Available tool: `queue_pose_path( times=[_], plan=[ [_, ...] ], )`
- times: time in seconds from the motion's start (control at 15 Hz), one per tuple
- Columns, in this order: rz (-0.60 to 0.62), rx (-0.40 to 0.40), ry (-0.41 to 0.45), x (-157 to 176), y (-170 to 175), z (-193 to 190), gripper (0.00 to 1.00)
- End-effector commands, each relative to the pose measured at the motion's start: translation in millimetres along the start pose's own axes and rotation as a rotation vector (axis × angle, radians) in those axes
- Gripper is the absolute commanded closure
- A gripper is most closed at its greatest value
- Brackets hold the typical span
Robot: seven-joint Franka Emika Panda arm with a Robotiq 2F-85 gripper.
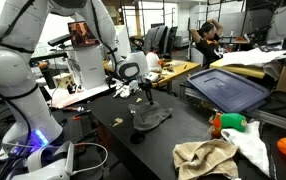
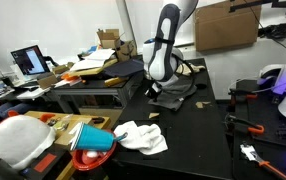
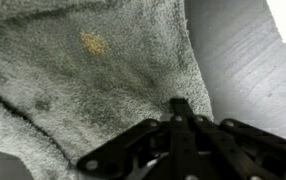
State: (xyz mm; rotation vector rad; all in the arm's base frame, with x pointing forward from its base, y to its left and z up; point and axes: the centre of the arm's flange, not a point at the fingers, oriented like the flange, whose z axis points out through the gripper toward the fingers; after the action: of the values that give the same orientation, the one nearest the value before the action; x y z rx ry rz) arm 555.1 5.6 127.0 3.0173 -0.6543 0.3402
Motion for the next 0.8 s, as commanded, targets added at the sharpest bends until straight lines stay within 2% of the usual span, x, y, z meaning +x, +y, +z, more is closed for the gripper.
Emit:
queue_pose_path(
  times=[0.0,0.33,0.67,0.73],
  plan=[
    [0.0,0.041,-0.013,1.1,-25.7,31.4,1.0],
    [-0.022,0.074,0.039,12.7,-49.7,18.4,1.0],
    [-0.01,0.115,0.095,-5.3,-15.2,-32.6,1.0],
    [-0.014,0.124,0.12,-12.0,-6.7,-42.2,0.74]
  ],
)
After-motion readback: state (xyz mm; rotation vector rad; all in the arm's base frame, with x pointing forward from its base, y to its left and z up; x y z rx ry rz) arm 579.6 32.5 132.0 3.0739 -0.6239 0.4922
